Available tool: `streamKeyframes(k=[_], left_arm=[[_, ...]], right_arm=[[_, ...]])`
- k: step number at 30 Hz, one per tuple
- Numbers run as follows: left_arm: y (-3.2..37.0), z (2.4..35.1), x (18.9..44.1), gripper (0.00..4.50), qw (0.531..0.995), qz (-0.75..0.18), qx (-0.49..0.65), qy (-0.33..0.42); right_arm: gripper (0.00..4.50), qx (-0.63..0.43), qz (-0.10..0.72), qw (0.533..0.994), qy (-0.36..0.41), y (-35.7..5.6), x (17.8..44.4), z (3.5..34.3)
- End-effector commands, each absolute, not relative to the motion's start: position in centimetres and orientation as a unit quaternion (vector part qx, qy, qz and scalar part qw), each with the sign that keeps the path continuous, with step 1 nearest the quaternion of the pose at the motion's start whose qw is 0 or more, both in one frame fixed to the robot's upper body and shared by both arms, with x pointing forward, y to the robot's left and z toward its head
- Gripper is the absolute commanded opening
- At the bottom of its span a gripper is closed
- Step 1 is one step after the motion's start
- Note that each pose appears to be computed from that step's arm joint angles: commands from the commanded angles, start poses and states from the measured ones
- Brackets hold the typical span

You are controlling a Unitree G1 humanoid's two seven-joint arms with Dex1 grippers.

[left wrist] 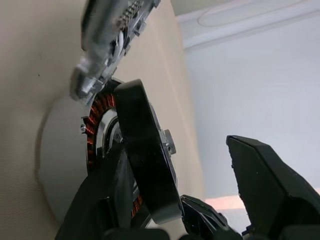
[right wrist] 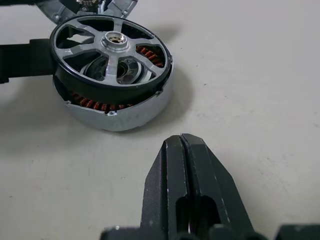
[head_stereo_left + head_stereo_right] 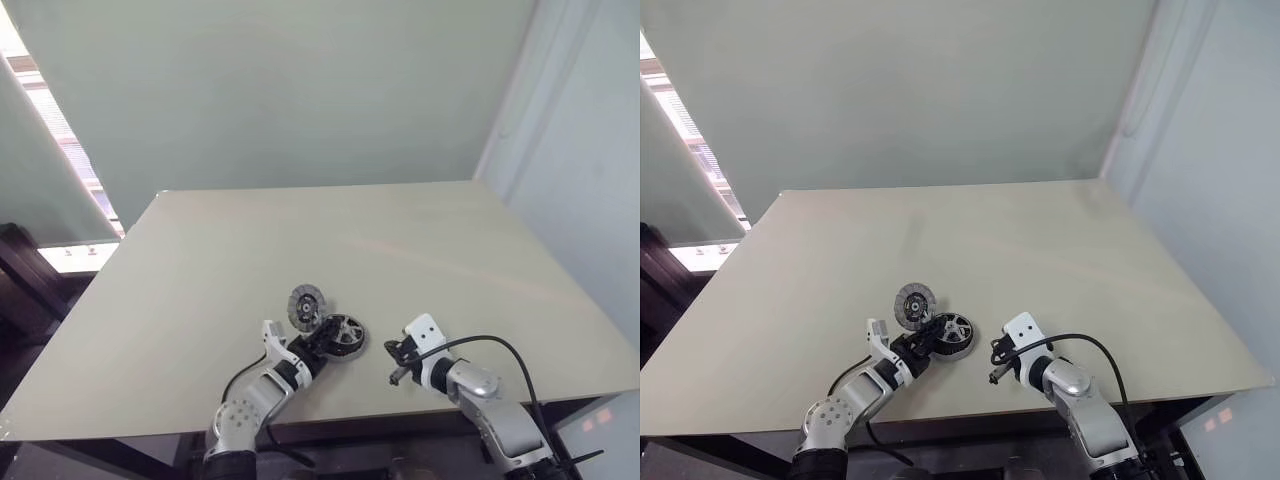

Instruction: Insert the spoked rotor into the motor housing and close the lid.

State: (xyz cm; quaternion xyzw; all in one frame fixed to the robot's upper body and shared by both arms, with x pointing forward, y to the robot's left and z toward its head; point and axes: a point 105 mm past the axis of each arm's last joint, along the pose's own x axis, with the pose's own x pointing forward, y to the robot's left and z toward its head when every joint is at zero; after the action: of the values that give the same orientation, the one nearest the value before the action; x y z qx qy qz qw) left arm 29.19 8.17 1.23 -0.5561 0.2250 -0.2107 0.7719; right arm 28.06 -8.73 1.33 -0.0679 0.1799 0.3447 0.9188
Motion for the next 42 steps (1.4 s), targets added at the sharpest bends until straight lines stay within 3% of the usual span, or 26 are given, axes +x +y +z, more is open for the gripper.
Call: streamKeyframes(k=[1,11,22,38,42], left_arm=[[7.7,3.3,29.5,3.04,0.793,-0.229,-0.521,0.216],[9.4,5.6,28.6,3.04,0.833,-0.219,-0.447,0.240],[11.9,5.7,26.5,3.04,0.861,-0.208,-0.387,0.255],[11.7,5.6,25.3,3.04,0.898,-0.307,-0.233,0.211],[10.9,6.1,26.5,2.16,0.896,-0.312,-0.254,0.186]], right_arm=[[0.00,-0.071,0.354,0.921,0.147,-8.2,28.7,2.9],[0.00,-0.075,0.367,0.915,0.149,-7.8,29.0,2.7],[0.00,-0.078,0.381,0.909,0.150,-7.3,29.4,2.5],[0.00,-0.075,0.381,0.909,0.153,-7.2,29.1,2.2],[0.00,-0.074,0.379,0.910,0.155,-7.3,29.0,2.1]])
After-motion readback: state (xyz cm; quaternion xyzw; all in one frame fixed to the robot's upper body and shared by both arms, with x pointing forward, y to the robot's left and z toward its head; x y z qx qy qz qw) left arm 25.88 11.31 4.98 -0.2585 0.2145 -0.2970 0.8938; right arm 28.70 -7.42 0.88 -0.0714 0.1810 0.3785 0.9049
